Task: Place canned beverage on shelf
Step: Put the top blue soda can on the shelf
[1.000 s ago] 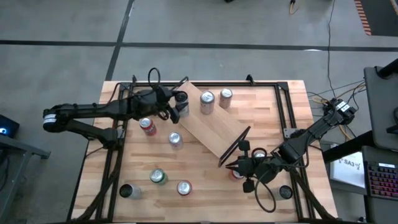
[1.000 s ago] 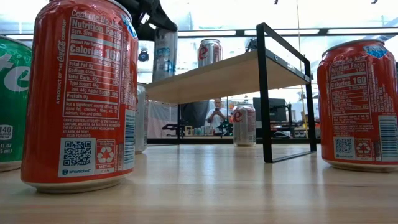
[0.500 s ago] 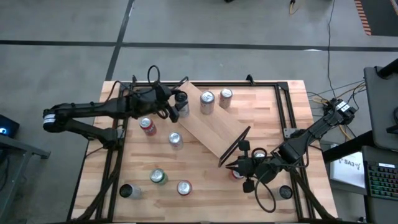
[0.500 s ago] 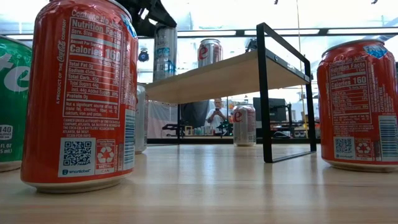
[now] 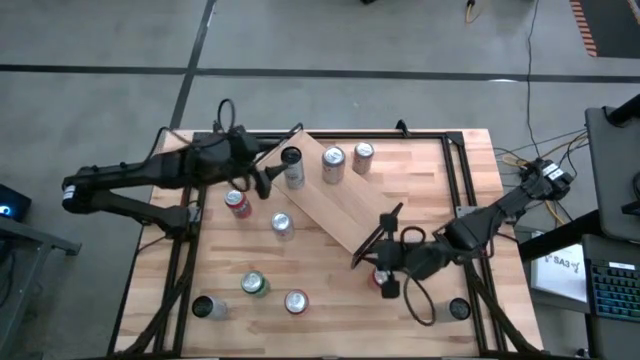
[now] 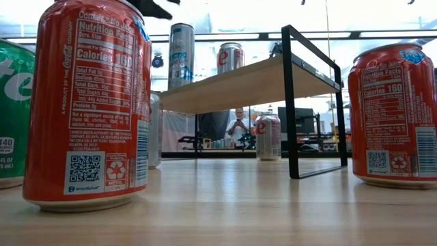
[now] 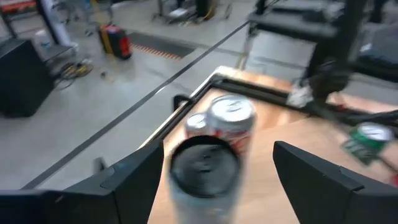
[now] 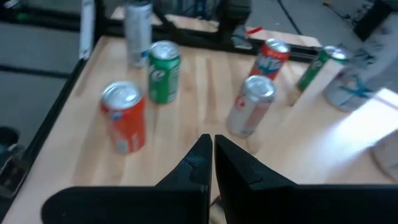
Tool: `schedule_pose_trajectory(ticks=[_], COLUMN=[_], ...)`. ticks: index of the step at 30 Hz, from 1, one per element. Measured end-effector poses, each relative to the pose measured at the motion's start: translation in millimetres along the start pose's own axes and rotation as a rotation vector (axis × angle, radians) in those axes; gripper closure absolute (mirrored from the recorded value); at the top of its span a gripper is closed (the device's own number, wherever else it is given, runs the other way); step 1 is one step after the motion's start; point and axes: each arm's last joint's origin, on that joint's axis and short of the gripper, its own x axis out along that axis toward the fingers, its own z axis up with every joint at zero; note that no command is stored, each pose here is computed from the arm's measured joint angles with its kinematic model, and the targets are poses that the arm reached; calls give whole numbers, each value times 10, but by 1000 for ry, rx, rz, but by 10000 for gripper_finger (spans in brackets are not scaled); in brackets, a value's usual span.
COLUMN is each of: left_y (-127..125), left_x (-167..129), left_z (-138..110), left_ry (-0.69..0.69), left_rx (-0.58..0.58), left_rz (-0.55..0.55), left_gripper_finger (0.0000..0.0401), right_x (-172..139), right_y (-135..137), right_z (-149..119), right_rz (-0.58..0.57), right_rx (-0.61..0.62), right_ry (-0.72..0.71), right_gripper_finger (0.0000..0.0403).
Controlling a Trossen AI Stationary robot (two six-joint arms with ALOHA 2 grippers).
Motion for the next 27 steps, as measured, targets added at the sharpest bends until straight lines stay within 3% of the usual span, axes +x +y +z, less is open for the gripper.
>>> schedule_pose_trajectory(ticks=[6,14,20,27], left_y=[-255,-489,-366,-108], left_x=[-207,-388,-498,-734], left_z=[-134,-532,-778,-919], left_ry=[-58,-168,-313,-454], left_rx=[14,109,127,30], left_rz=[-136,-94,-106,-120], left_gripper_finger=[136,179,224,294], right_x=[172,497,660,897], right_y=[-282,-657,-882,-1003], right_z=[165,397,609,770], right_rz=[-95,-227,-295,-336], right_rx=[39,31,36,-11], right_ry=[-12,-4,-23,-33], right_gripper_finger=[394,394,394,394])
